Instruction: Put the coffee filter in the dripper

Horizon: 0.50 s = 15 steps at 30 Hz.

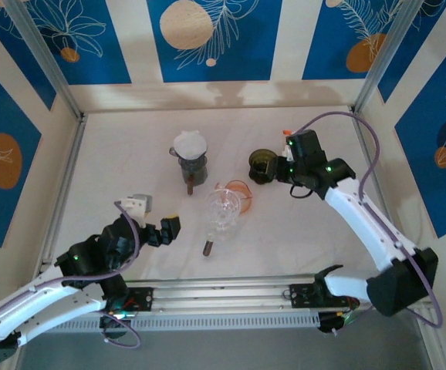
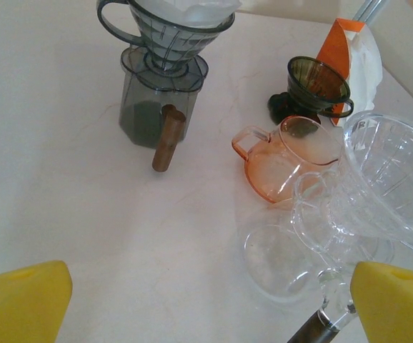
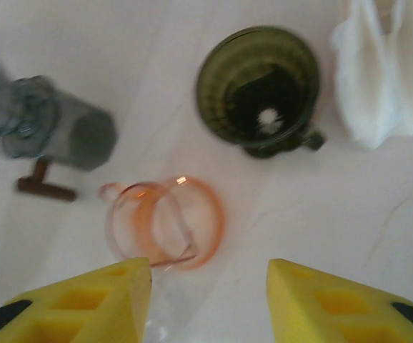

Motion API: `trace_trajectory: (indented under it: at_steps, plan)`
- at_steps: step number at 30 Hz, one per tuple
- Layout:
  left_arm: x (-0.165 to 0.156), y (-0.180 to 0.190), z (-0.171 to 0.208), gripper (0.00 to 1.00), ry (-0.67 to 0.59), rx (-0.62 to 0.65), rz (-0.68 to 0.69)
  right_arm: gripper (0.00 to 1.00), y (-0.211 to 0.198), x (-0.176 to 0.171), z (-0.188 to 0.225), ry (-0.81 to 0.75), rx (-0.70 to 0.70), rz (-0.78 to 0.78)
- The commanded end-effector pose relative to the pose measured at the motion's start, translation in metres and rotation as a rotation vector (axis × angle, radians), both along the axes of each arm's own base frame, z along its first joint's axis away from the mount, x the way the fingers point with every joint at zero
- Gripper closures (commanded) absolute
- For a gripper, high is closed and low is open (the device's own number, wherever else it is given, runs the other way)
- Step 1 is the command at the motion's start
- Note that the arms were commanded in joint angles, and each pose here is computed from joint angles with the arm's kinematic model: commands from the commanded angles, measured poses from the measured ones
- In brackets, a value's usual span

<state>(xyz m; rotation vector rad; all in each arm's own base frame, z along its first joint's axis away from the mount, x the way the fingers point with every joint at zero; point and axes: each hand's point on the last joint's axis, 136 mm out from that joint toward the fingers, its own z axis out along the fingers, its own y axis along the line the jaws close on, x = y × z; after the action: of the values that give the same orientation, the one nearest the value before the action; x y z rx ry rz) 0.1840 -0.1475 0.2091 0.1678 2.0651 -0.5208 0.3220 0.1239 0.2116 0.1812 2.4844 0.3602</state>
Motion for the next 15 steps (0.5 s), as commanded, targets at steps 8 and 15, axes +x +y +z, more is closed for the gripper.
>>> trace_trajectory:
  at_steps: [8, 15]
  plan:
    - [0.002, 0.001, 0.002, 0.00, -0.017, 0.010, 0.011, 0.71, -0.051, 0.090, -0.044, 0.032, -0.152, -0.141]
    - [0.004, 0.001, 0.002, 0.00, -0.018, 0.017, 0.019, 0.76, -0.071, 0.117, -0.061, 0.076, -0.259, -0.172]
